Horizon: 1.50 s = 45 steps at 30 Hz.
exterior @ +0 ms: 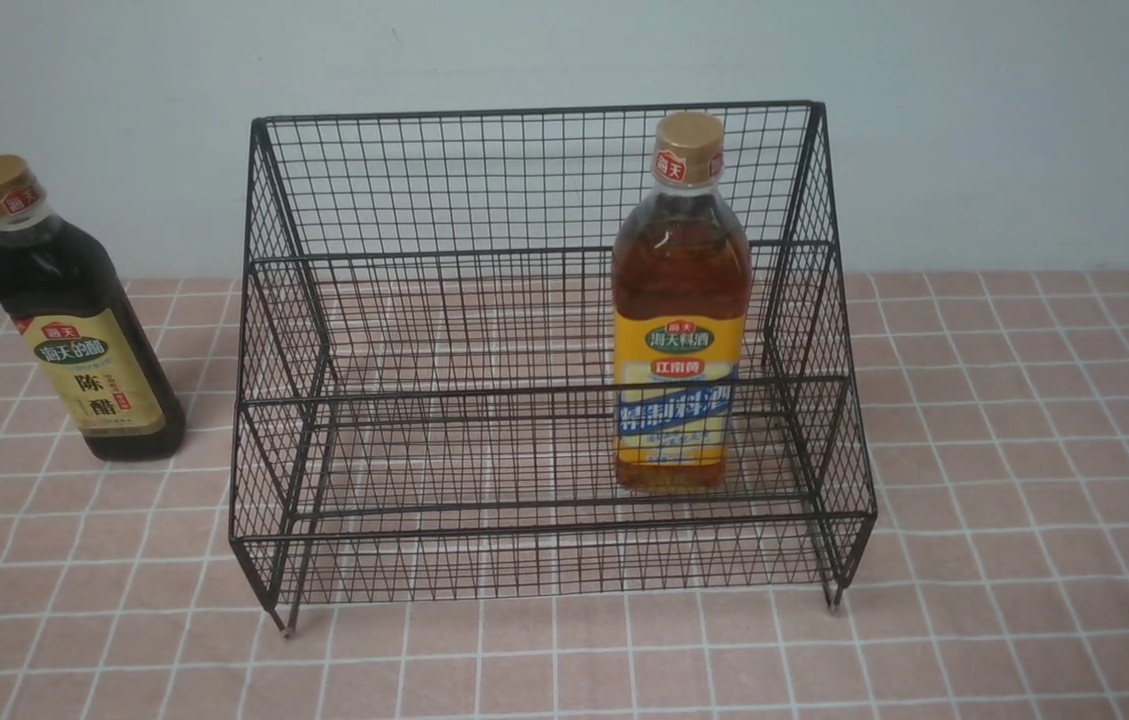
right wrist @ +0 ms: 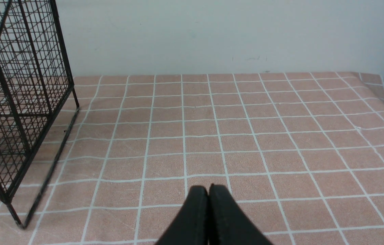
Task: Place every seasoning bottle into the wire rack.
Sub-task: Use the left arm to grab the condiment bottle closest to it
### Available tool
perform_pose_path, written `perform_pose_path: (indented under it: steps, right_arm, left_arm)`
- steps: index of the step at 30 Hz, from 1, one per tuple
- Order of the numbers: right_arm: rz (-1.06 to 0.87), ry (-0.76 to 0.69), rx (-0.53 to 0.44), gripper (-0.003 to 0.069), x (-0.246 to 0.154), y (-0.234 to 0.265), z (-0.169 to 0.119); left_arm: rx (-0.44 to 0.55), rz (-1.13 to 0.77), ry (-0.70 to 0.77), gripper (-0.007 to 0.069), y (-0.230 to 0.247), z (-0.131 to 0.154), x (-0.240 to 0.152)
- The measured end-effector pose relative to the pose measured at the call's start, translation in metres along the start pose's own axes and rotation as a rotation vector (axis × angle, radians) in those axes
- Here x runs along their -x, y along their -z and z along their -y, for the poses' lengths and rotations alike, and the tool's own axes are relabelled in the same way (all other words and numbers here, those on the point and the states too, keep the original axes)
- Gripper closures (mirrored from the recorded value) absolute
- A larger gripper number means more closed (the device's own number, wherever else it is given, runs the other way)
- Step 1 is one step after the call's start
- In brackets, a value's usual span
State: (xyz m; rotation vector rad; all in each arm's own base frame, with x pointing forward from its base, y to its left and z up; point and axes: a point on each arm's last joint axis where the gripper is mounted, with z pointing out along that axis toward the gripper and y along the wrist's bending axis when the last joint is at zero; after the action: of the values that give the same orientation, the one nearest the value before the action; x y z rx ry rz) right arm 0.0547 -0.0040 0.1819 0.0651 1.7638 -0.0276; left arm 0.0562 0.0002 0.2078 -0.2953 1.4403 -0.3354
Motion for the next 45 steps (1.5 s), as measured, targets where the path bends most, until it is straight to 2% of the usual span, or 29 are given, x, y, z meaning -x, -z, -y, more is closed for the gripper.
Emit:
perform_pose_path:
  steps: [2, 6, 9, 16, 22, 26, 29, 30, 34, 37, 45]
  right_arm:
    - [0.0, 0.0, 0.0, 0.0672, 0.0, 0.0, 0.0]
    - [0.0, 0.0, 0.0, 0.0672, 0.0, 0.0, 0.0]
    - [0.0, 0.0, 0.0, 0.0673, 0.0, 0.0, 0.0]
    - [0.0, -0.007, 0.0, 0.0673, 0.0, 0.0, 0.0]
    - [0.0, -0.008, 0.0, 0.0673, 0.0, 0.0, 0.0]
    - [0.0, -0.009, 0.0, 0.0673, 0.0, 0.0, 0.0]
    - [0.0, -0.01, 0.0, 0.0673, 0.0, 0.0, 0.0]
    - [0.0, -0.011, 0.0, 0.0673, 0.0, 0.0, 0.0]
    - [0.0, -0.011, 0.0, 0.0673, 0.0, 0.0, 0.0]
    - [0.0, -0.011, 0.0, 0.0673, 0.0, 0.0, 0.0]
    - [0.0, -0.011, 0.0, 0.0673, 0.0, 0.0, 0.0]
  left_arm:
    - [-0.006, 0.047, -0.003, 0.0632, 0.0, 0.001, 0.004]
    - [-0.03, 0.353, -0.095, 0.0632, 0.006, 0.004, 0.031]
    - [-0.017, 0.45, -0.165, 0.0632, 0.007, 0.007, 0.044]
    - [0.015, 0.324, -0.271, 0.063, -0.034, 0.03, 0.091]
    - [0.059, 0.133, -0.289, 0.0593, -0.1, 0.036, 0.102]
    - [0.087, 0.056, -0.326, 0.0534, -0.144, 0.036, 0.103]
    - [0.144, 0.031, -0.358, 0.0447, -0.182, 0.031, 0.111]
    - [0.151, 0.038, -0.352, 0.0442, -0.185, 0.031, 0.114]
    - [0.237, 0.039, -0.287, 0.0328, -0.217, 0.017, 0.124]
    - [0.267, 0.027, -0.266, 0.0265, -0.232, 0.009, 0.126]
    - [0.3, -0.073, -0.265, 0.0177, -0.264, -0.007, 0.098]
